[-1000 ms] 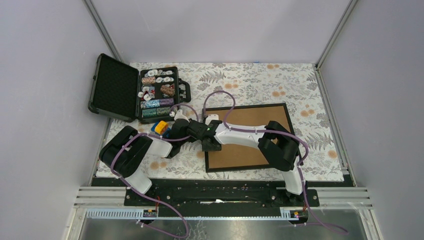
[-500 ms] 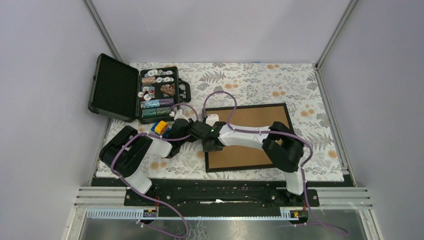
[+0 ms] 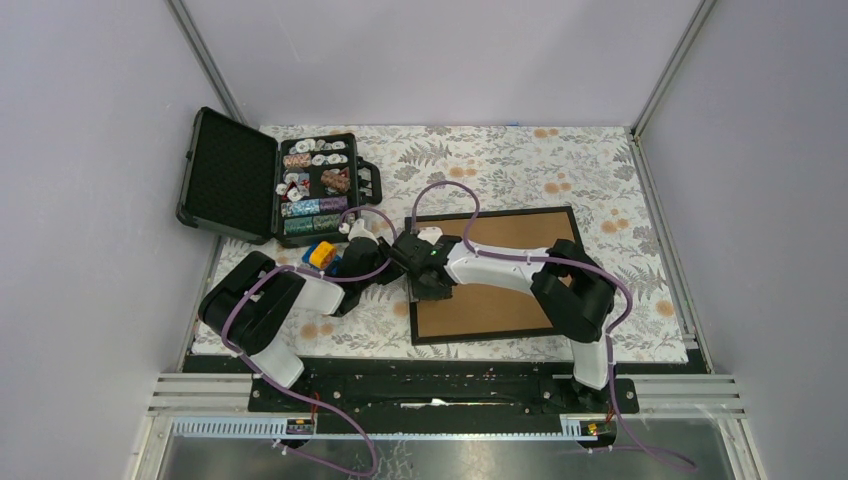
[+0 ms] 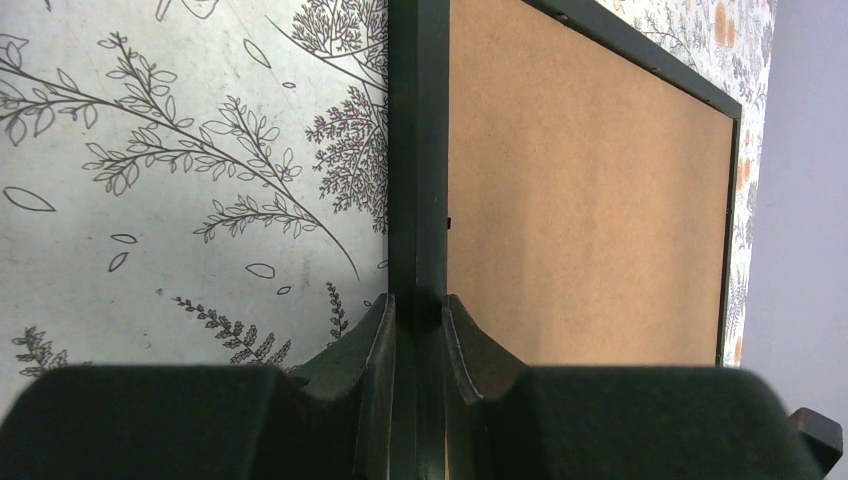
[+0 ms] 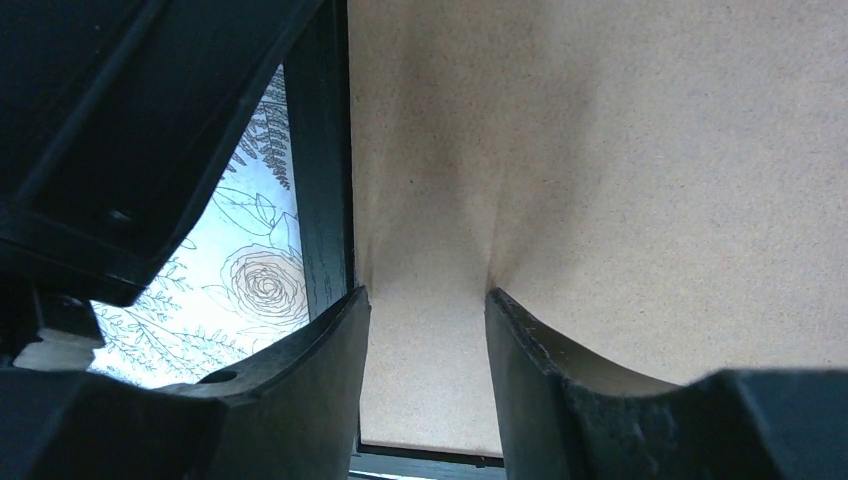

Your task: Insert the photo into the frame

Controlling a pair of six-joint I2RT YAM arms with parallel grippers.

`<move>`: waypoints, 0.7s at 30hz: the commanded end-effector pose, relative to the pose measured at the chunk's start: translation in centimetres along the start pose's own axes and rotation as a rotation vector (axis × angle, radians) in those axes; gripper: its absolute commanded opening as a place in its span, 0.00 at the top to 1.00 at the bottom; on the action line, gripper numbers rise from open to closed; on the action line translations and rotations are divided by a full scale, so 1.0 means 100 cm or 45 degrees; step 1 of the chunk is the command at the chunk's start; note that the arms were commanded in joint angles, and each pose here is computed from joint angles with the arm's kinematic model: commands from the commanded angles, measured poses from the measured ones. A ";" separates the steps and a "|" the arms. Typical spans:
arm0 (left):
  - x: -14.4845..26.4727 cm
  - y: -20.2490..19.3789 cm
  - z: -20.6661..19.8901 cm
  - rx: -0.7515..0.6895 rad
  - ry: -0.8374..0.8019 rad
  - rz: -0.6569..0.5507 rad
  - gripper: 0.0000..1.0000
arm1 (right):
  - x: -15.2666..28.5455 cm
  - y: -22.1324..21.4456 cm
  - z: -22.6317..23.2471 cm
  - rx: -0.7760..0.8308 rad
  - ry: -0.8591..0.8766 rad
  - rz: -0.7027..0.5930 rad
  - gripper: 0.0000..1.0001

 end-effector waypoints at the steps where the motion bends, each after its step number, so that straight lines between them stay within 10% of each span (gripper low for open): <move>1: 0.015 -0.042 0.063 -0.055 0.353 0.231 1.00 | -0.013 -0.016 0.001 0.061 -0.065 0.098 0.46; 21: 0.015 -0.042 0.063 -0.056 0.358 0.235 1.00 | -0.004 -0.020 -0.006 -0.079 0.067 0.117 0.35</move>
Point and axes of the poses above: each gripper's point midway between its finger pads, its own x axis back along the fingers, its own z axis along the line the jaws close on, y = z × x, the point moved 7 cm from there along x, back along the fingers, and after that the axes turned 4 degrees about -x, right-handed, at the moved point
